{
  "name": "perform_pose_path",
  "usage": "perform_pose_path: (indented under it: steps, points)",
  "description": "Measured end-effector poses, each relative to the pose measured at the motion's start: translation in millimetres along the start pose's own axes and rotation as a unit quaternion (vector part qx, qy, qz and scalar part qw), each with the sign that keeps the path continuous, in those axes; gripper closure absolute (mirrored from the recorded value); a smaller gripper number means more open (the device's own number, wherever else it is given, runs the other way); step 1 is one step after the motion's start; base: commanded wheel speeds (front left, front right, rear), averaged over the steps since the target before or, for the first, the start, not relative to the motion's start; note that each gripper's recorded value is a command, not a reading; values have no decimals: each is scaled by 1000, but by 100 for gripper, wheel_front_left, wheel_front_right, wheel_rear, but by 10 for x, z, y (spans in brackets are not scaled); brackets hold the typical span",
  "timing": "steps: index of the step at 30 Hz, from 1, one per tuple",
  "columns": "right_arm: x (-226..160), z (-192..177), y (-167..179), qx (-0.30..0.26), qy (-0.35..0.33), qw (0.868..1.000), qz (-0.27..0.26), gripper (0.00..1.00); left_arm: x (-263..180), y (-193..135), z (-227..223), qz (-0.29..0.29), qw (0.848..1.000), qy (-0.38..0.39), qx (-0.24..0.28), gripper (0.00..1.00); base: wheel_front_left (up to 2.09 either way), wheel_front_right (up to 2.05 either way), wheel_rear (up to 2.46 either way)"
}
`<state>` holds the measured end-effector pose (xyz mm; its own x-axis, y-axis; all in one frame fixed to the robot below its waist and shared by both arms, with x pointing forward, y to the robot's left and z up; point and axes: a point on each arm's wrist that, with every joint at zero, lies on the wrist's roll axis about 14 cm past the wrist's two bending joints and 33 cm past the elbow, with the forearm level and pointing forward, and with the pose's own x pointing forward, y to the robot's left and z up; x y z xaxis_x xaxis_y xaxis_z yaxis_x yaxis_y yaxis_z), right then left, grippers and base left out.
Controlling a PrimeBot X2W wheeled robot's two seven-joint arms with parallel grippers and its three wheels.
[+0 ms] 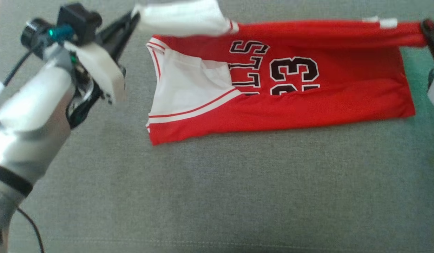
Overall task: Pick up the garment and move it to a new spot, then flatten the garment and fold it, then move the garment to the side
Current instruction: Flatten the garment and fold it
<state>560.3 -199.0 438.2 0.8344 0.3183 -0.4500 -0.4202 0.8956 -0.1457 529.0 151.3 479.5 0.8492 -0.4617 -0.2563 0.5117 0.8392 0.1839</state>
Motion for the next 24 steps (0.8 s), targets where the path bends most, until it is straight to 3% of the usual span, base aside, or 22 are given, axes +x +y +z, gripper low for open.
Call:
perform_pose_path:
  steps: [10, 24]
  points:
    - [-320, -376, 165, -6, 88, 995, 37, 100, -527, -448, -383, -63, 993, 92, -24, 100, 0, 0, 0]
    - [-598, -696, 214, 10, 167, 984, 53, 100, -804, -870, -712, -117, 974, 182, -71, 100, 0, 0, 0]
